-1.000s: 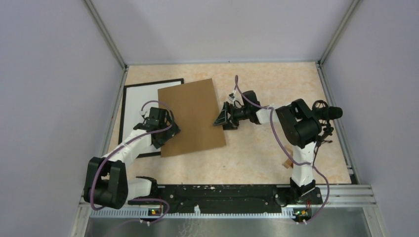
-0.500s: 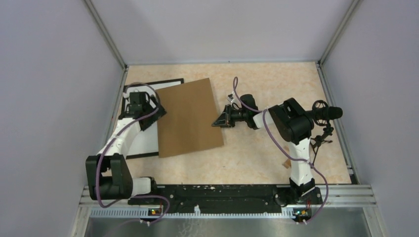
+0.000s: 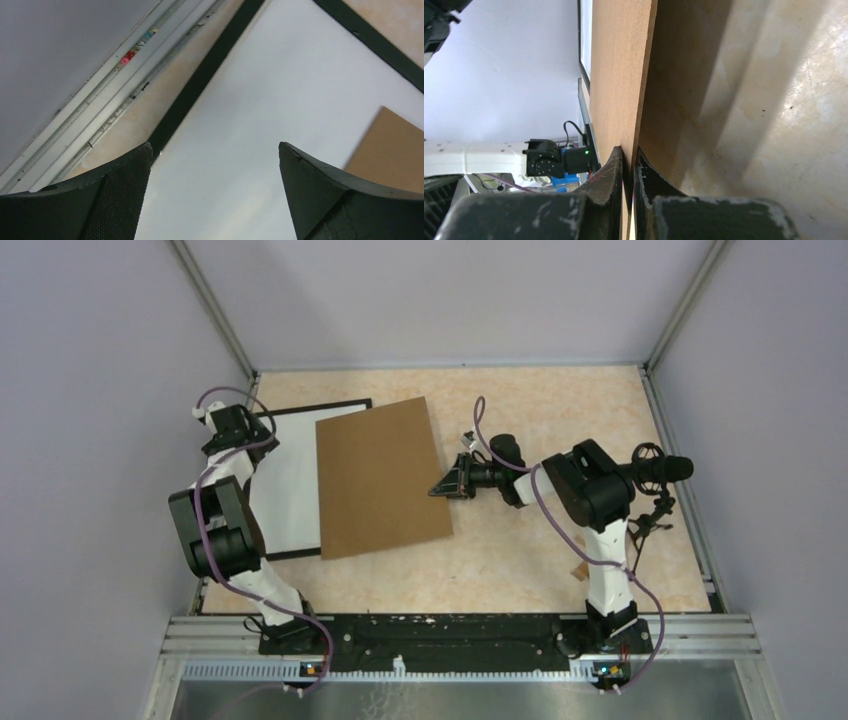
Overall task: Put the photo into the frame
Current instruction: Place the photo frame item in the photo frame, then move the photo frame to the center of the board.
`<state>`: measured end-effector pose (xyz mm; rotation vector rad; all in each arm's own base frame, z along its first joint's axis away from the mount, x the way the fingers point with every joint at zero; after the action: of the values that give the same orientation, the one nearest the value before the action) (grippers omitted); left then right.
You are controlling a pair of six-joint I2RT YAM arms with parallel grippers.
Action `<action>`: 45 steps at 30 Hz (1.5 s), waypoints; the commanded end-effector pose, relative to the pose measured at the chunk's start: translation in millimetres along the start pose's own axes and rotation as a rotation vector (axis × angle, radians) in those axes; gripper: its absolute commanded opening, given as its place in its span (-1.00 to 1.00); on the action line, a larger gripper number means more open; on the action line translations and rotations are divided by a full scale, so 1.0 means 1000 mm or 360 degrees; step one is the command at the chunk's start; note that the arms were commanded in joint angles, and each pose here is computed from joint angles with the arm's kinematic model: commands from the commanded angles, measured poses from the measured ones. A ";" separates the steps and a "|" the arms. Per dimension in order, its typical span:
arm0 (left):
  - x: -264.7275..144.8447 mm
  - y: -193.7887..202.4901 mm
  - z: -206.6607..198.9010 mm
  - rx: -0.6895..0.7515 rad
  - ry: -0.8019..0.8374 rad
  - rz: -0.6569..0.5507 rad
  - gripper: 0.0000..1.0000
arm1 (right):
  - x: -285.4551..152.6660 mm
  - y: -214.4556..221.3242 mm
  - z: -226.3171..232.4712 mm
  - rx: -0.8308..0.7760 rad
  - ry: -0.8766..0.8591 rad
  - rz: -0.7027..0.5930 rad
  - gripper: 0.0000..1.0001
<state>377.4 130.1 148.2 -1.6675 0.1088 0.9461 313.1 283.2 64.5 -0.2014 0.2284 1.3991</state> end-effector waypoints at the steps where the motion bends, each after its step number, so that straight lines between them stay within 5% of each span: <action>1: 0.028 -0.021 0.018 0.0046 -0.0066 -0.0133 0.97 | 0.002 -0.005 -0.002 -0.0196 -0.0103 -0.0042 -1.00; 5: 0.051 -0.025 0.026 0.0092 -0.0066 -0.0104 0.97 | 0.001 -0.005 0.000 -0.0199 -0.0114 -0.0047 -1.00; 10: 0.083 -0.004 0.033 0.0040 0.0065 0.0231 0.97 | 0.002 -0.005 0.000 -0.0199 -0.0114 -0.0049 -1.00; 19: 0.086 0.014 0.017 -0.0103 0.0514 0.0346 0.97 | 0.001 -0.005 0.001 -0.0201 -0.0129 -0.0048 -1.00; 34: 0.029 0.060 -0.040 -0.0391 0.1046 0.0539 0.86 | -0.021 0.001 0.015 -0.0132 -0.0186 -0.0106 -1.00; 45: -0.037 0.110 -0.042 -0.0532 0.1048 0.0601 0.90 | -0.034 0.009 0.022 0.0020 -0.0223 -0.0238 -1.00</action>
<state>355.6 68.7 95.3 -2.1852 0.6603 0.5352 287.9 258.5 65.8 -0.0609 0.2463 1.3486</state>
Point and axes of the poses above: each gripper's point midway between its finger pads, its own x axis out along the fingers, its own z axis along the line the jaws close on, y = z × x, the point moved 7 cm from there along -x, back along the fingers, and after that the axes turned 14 degrees about x, right-handed, at the moved point
